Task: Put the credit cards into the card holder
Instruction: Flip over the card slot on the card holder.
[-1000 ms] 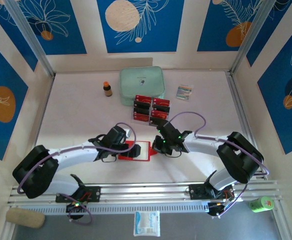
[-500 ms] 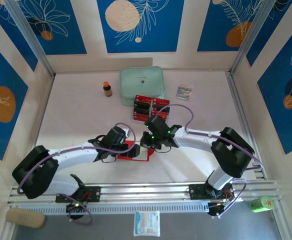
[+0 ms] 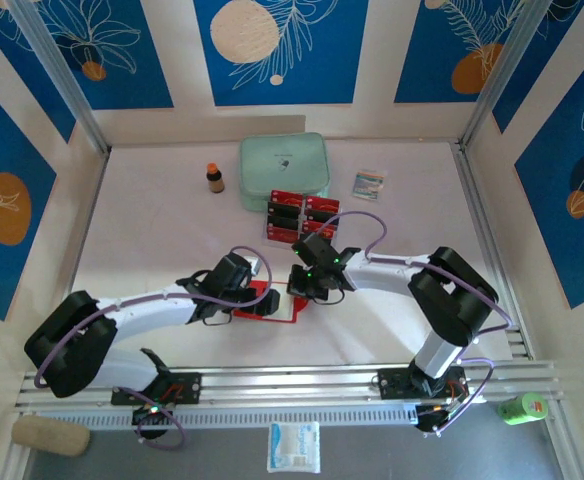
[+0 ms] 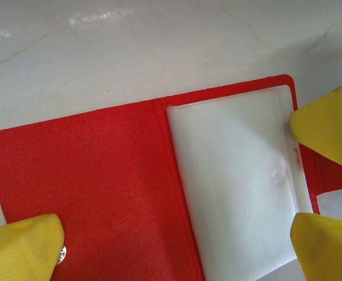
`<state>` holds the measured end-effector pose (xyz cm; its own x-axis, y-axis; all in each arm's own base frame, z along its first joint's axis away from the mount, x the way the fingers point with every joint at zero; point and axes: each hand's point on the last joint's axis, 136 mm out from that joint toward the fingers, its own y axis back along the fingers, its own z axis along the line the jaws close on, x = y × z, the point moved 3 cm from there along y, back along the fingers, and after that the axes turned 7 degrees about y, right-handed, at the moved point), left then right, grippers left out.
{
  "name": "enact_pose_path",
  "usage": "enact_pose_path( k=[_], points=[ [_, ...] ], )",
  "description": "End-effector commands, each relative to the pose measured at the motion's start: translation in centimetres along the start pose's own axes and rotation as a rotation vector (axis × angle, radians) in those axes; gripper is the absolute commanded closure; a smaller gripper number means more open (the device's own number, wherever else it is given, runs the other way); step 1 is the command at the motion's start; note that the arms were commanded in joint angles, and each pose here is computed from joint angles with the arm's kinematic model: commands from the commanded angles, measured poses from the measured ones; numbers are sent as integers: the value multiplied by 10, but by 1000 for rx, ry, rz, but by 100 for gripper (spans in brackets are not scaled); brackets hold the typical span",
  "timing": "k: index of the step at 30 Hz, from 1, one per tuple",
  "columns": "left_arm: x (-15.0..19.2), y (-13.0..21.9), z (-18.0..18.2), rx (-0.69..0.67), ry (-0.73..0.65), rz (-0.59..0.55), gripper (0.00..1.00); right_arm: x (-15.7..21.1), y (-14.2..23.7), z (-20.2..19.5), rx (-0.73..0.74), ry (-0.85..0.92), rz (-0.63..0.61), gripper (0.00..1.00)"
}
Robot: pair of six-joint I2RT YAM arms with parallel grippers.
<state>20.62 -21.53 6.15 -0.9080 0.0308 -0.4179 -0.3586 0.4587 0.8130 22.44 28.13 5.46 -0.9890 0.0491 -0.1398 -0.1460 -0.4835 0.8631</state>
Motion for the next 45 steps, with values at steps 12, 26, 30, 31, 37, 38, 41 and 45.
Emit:
enact_pose_path(
  k=[12, 26, 30, 31, 37, 38, 41, 45],
  points=[
    [10, -5, 11, -74, -36, 54, 0, 0, 11, 14, -68, 40, 2, 100],
    [-2, 8, -3, -38, -32, 30, 0, 5, -8, 12, -11, 23, 54, 100],
    [-3, 11, -7, -20, -27, 31, 0, 4, -12, 7, 4, 16, 72, 100],
    [-3, 11, -7, -18, -25, 32, 0, 4, -13, 6, 4, 17, 75, 100],
    [5, 7, 1, -44, -32, 49, 0, 3, -16, 3, 4, 17, 87, 100],
    [7, 6, 3, -50, -34, 54, 0, 3, -16, 3, 2, 18, 87, 100],
    [11, 1, 8, -69, -39, 64, 0, 2, -16, 5, -9, 24, 89, 100],
    [15, -2, 12, -80, -43, 73, 0, 4, -18, 11, -37, 33, 106, 100]
  ],
)
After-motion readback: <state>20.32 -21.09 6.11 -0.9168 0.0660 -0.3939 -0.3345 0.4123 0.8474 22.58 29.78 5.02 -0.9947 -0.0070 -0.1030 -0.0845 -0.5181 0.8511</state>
